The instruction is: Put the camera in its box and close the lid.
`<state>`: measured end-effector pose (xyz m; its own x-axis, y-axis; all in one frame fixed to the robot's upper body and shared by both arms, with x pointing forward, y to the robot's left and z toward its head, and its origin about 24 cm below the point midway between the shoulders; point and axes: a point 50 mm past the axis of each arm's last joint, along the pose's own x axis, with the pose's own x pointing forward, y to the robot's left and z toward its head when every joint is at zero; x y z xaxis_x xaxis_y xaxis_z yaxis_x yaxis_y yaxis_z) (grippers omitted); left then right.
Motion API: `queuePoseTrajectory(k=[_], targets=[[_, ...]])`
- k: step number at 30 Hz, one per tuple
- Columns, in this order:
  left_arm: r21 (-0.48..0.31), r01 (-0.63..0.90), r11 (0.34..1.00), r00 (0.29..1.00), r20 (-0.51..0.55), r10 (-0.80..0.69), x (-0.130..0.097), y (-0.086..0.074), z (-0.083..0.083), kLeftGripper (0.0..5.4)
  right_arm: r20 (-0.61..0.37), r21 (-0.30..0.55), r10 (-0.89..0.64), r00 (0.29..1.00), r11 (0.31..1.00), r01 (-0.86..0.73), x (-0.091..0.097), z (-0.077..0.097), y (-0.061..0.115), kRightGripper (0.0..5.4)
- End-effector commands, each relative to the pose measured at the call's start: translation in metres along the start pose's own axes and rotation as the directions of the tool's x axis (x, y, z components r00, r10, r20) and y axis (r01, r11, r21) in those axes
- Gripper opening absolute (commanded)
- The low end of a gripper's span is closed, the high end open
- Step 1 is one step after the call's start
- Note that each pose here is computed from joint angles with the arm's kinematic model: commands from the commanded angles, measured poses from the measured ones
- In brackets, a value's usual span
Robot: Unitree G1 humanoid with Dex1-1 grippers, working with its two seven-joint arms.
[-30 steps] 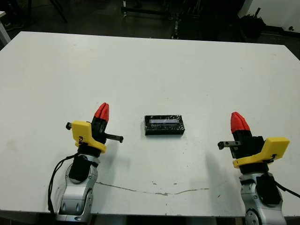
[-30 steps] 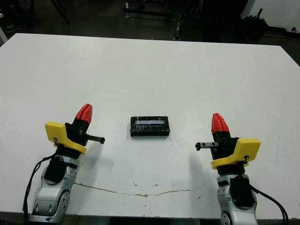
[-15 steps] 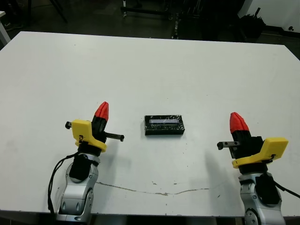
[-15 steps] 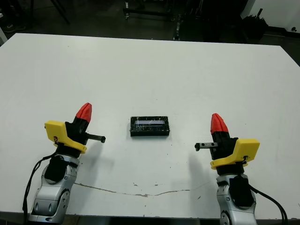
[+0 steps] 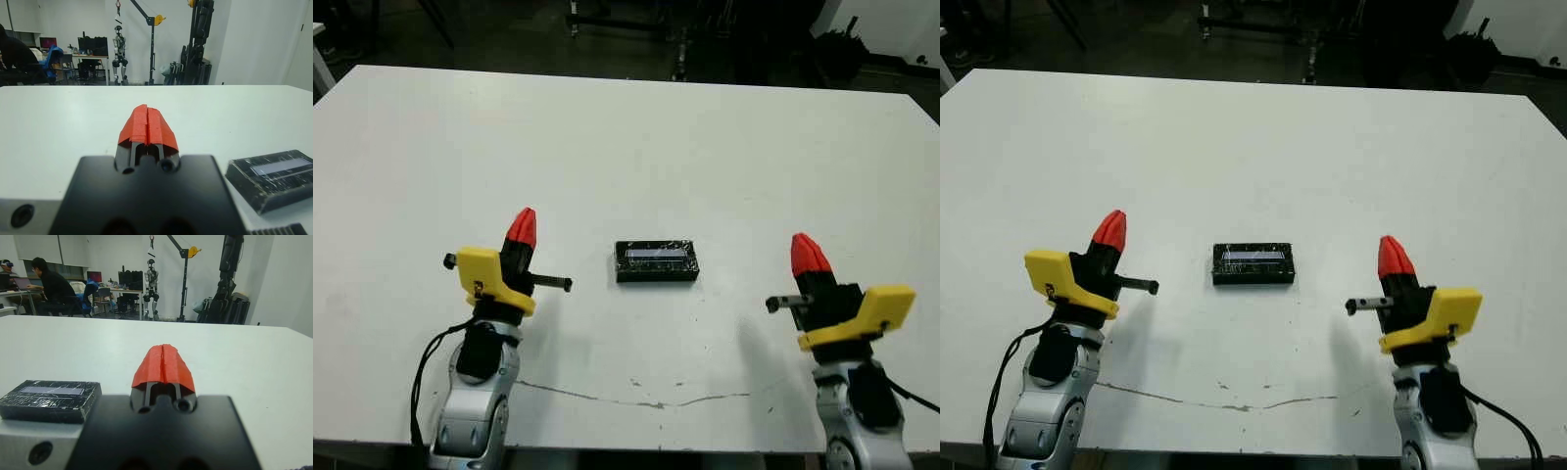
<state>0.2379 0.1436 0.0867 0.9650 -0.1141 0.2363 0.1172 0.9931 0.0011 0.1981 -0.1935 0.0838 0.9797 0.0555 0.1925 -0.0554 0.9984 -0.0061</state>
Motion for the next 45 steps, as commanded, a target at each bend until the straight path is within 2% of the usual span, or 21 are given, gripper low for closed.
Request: queuePoseTrajectory(k=[1,7,13,24,45], targets=[[0.005,-0.009,1.0,1.0,0.001,0.009,-0.005,0.001,0.005,0.01,0.008,-0.014,-0.003,1.0,1.0,0.003,-0.007,0.004,0.001,0.0],[0.009,-0.003,1.0,1.0,-0.003,0.003,-0.013,0.004,0.007,0.01,-0.006,-0.023,-0.023,1.0,0.999,0.022,-0.016,0.006,0.004,0.0],[0.014,0.004,1.0,1.0,-0.024,-0.004,-0.015,0.002,0.006,0.01,-0.003,0.006,-0.017,1.0,1.0,0.017,-0.016,0.003,0.007,0.0],[0.02,0.01,1.0,0.999,-0.04,-0.009,-0.017,-0.001,0.007,0.01,-0.012,-0.022,-0.031,0.999,0.999,0.03,-0.018,0.001,0.007,0.0],[0.013,0.013,1.0,0.999,-0.043,-0.013,-0.018,0.0,0.005,0.01,-0.021,-0.018,-0.035,0.999,0.999,0.035,-0.02,0.001,0.007,0.0]])
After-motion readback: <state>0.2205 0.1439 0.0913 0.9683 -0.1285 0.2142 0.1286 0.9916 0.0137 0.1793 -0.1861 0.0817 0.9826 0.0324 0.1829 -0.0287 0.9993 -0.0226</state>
